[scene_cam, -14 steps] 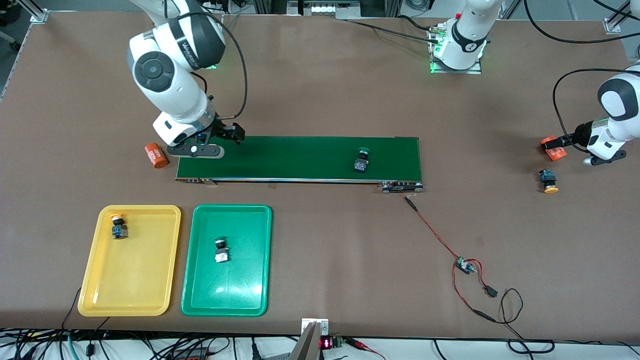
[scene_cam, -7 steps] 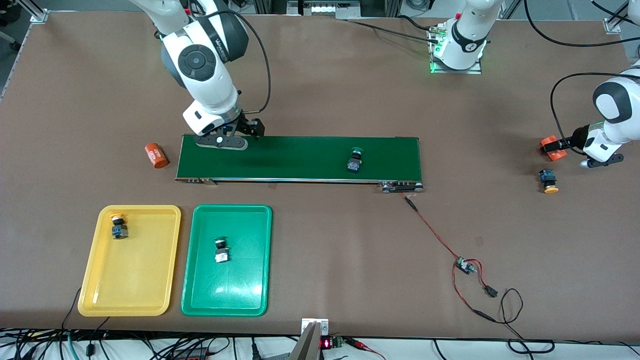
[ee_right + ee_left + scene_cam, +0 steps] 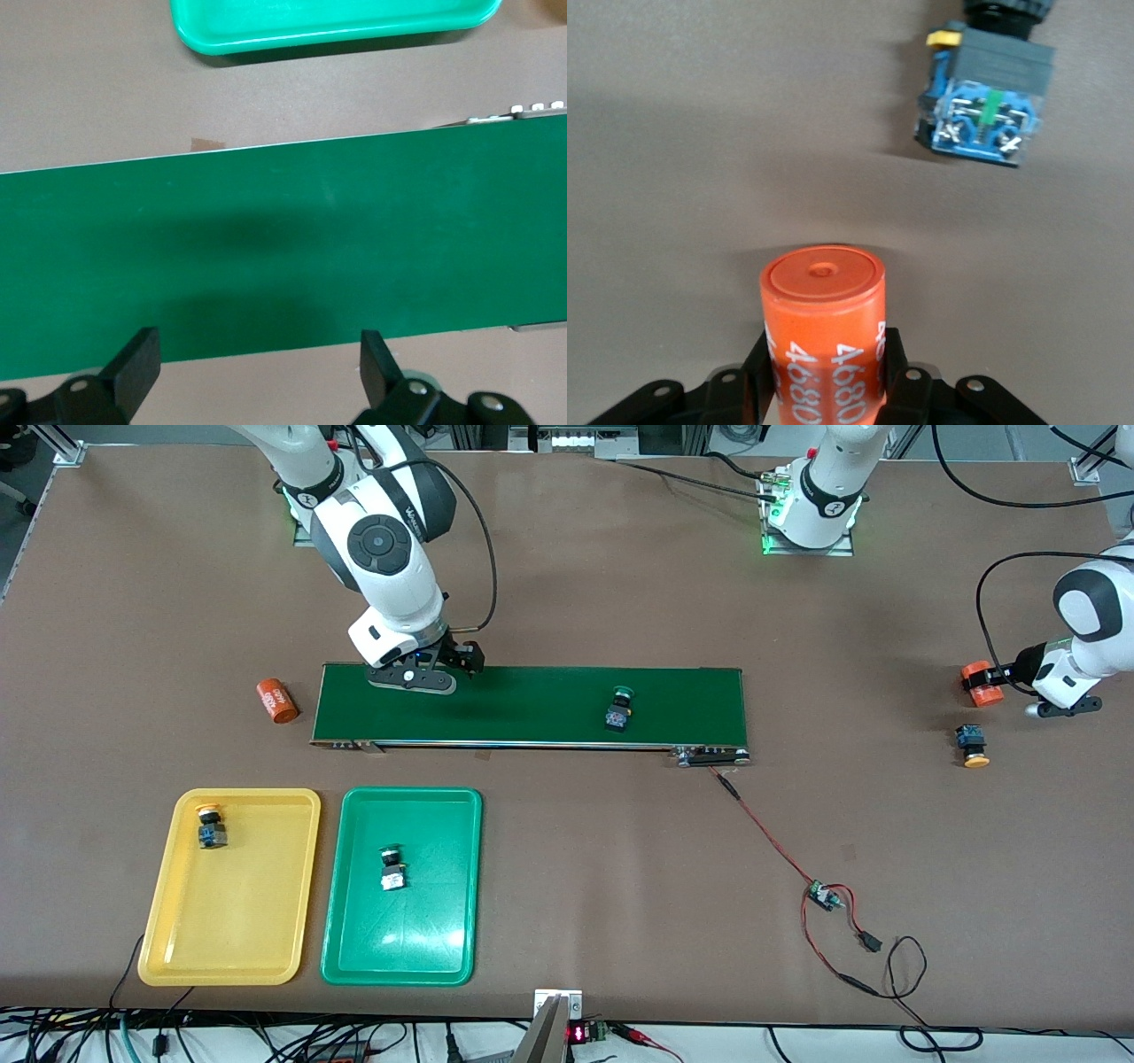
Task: Sort buttons by color to trays
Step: 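Carry the battery to the belt end and lower it with the left gripper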
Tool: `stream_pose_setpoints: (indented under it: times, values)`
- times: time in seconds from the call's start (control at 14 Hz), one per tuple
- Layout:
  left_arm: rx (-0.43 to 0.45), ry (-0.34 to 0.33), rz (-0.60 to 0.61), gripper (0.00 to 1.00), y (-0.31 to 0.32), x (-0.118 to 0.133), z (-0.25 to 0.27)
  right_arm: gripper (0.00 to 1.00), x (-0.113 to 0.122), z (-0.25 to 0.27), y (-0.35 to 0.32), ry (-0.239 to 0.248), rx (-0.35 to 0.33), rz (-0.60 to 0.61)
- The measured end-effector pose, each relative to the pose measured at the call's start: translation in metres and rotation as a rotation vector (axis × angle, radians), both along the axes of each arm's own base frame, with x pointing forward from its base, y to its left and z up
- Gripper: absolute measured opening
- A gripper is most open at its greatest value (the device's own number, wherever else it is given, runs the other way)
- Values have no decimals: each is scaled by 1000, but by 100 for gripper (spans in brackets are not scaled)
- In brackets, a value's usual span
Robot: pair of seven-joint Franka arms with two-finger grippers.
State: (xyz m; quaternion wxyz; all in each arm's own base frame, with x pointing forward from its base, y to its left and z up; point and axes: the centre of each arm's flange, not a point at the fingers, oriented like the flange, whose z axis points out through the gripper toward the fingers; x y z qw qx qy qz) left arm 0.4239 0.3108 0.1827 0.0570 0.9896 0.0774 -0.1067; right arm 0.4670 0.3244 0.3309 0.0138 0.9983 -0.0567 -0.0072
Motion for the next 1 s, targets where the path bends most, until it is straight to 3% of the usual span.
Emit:
stream_pose_setpoints:
  times: [0.21, 0.43, 1.0]
  values:
    - [1, 11, -79, 50, -23, 18, 27, 100, 1, -4, 1, -5, 8, -17]
    - [-3, 1, -235, 50, -84, 52, 60, 100, 2, -5, 2, -7, 11, -21]
    - [-76, -87, -760, 50, -267, 106, 99, 100, 1, -9, 7, -11, 18, -12]
